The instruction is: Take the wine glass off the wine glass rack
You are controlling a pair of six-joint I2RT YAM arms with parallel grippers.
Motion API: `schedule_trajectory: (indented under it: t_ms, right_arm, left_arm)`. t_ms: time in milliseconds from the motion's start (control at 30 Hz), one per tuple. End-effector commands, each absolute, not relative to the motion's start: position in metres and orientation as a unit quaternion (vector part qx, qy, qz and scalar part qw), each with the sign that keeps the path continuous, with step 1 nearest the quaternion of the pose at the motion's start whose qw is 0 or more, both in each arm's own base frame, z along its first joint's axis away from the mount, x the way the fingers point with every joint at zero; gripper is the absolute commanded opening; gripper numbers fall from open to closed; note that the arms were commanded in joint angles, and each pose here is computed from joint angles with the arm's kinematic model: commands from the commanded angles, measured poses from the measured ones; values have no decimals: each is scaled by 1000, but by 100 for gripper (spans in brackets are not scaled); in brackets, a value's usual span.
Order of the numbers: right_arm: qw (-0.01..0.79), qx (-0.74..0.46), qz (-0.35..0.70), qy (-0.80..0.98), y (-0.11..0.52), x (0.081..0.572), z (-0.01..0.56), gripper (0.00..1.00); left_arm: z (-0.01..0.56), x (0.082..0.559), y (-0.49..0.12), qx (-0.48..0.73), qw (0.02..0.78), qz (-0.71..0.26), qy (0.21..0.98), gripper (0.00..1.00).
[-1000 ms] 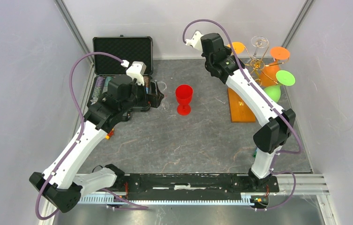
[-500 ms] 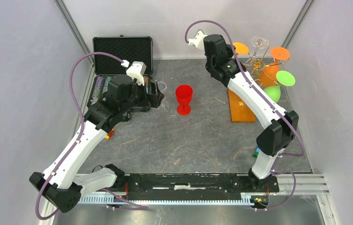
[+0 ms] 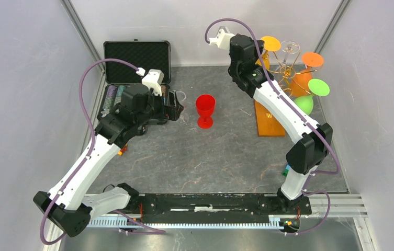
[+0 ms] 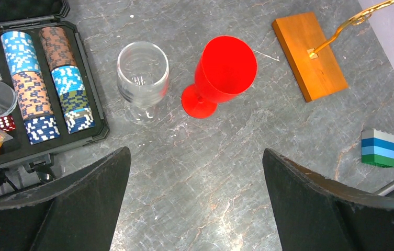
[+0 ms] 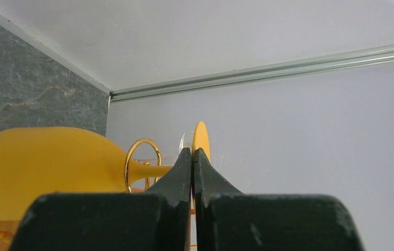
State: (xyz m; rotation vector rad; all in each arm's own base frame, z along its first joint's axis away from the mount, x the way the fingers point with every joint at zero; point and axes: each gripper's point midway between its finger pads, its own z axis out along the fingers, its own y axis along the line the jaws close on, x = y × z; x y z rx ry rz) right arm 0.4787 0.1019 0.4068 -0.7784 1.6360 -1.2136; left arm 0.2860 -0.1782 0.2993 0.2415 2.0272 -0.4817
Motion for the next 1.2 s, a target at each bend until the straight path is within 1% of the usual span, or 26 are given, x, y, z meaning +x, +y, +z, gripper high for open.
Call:
schedule_trajectory:
  t_ms: [0, 567, 933, 1033, 1167]
  right_arm:
    - [490, -301, -495, 651, 103, 479, 425, 0]
    - [471, -281, -528, 648, 85, 497, 412, 0]
    - [434, -312, -513, 672, 77, 472, 400, 0]
    - [439, -326, -494, 676, 84, 463, 399, 0]
    - [464, -339, -454, 680, 104, 453, 401, 0]
  left_arm:
    - [312, 290, -183, 93, 515, -217, 824, 100]
    - [309, 290, -186, 97, 509, -222, 826, 100]
    - [309, 290, -188, 95, 509, -228, 825, 100]
    - [309, 291, -189, 93, 509, -229, 825, 100]
    - [310, 289, -193, 99, 505, -242, 823, 100]
